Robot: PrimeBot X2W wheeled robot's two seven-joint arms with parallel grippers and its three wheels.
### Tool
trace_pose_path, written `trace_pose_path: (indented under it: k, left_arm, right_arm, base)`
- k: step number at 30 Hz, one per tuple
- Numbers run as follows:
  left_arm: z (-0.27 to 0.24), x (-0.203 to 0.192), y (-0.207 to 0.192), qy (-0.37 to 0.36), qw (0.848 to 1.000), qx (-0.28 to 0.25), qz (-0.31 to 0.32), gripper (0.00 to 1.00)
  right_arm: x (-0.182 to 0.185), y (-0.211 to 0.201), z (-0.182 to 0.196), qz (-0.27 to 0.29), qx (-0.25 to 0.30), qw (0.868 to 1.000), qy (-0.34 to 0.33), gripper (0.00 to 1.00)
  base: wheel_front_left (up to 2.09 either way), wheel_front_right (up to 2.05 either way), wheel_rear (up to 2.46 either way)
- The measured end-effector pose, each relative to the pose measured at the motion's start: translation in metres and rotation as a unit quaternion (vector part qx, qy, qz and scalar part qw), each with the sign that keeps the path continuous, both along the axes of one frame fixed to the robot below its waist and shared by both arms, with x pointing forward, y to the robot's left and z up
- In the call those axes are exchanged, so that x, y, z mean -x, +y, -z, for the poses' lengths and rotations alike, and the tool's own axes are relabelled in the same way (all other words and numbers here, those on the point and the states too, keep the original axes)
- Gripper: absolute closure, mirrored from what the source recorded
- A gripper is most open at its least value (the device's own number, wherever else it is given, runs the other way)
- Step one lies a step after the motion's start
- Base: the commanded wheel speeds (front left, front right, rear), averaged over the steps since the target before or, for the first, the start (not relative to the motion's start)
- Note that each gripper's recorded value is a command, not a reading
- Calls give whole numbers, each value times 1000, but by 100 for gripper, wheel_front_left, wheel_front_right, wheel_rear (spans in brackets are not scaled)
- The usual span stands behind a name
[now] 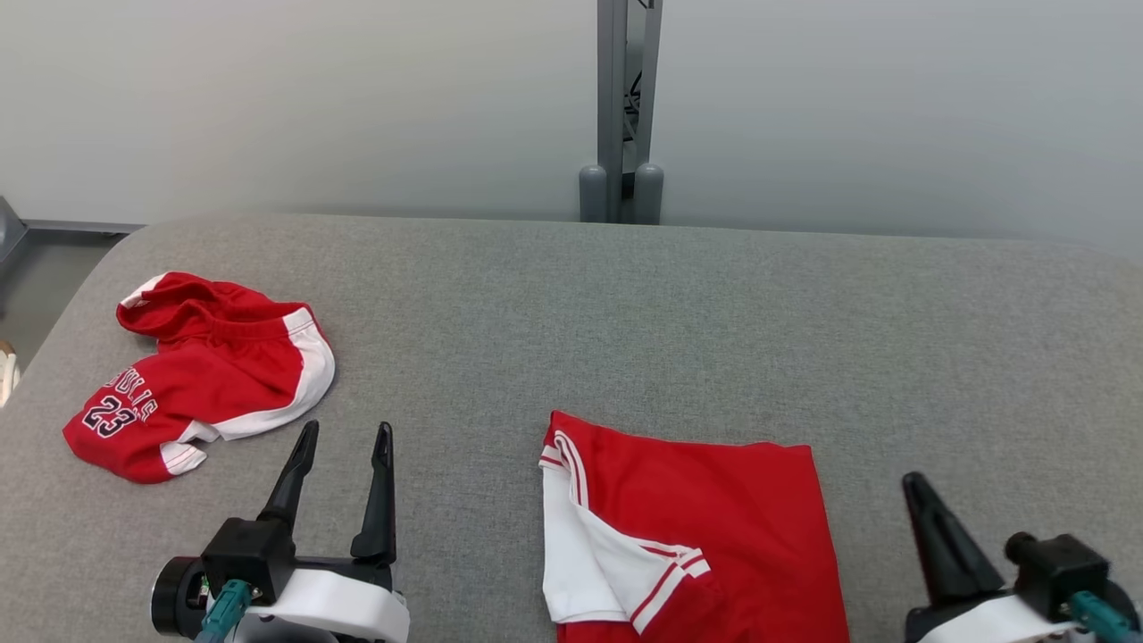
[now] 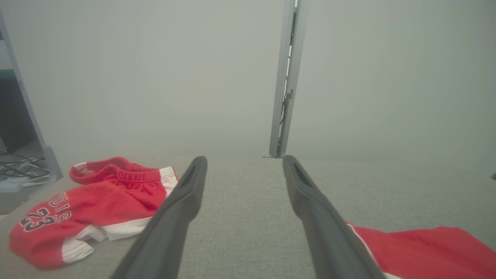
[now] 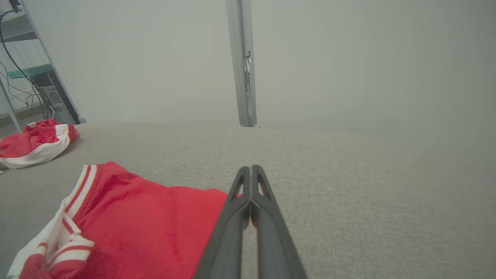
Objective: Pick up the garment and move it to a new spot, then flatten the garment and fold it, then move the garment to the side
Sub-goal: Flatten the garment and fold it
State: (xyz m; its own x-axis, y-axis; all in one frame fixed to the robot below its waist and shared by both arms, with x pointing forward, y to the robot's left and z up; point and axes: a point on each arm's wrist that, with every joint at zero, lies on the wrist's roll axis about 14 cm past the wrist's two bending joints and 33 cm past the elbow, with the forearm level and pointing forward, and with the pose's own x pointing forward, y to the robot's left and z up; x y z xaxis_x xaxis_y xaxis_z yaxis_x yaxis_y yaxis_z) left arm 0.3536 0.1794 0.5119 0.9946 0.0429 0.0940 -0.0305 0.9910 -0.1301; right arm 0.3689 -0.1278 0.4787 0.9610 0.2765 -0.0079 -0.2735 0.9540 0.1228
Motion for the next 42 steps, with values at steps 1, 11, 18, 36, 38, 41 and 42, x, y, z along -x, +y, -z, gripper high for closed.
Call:
trace_pose_path:
  k: [1, 11, 18, 36, 38, 41, 42]
  left_arm:
    - [1, 0, 1, 1, 1000, 0, -1, 0]
    - [2, 3, 13, 5, 1000, -3, -19, 0]
    - [5, 15, 30, 10, 999, -3, -47, 0]
    - [6, 41, 62, 11, 995, -2, -104, 0]
    - [2, 37, 58, 3, 995, -2, -96, 0]
    - [-4, 30, 49, -6, 997, -2, -80, 0]
    - [-5, 28, 46, -8, 997, -1, -74, 0]
  right_arm:
    - [2, 7, 3, -10, -2, 1000, 5, 100]
    - [42, 105, 53, -176, -15, 979, 101, 100]
    - [46, 145, 56, -248, -13, 962, 112, 100]
    - [25, 179, 26, -295, -41, 951, 87, 100]
    - [14, 164, 17, -269, -44, 959, 70, 100]
    - [-6, 133, -1, -221, -38, 974, 33, 100]
    - [-13, 118, -7, -201, -31, 979, 18, 100]
  base:
    - [0, 0, 0]
    - [0, 0, 0]
    - [0, 0, 0]
    - [0, 0, 0]
    - [0, 0, 0]
    - [0, 0, 0]
    - [0, 0, 0]
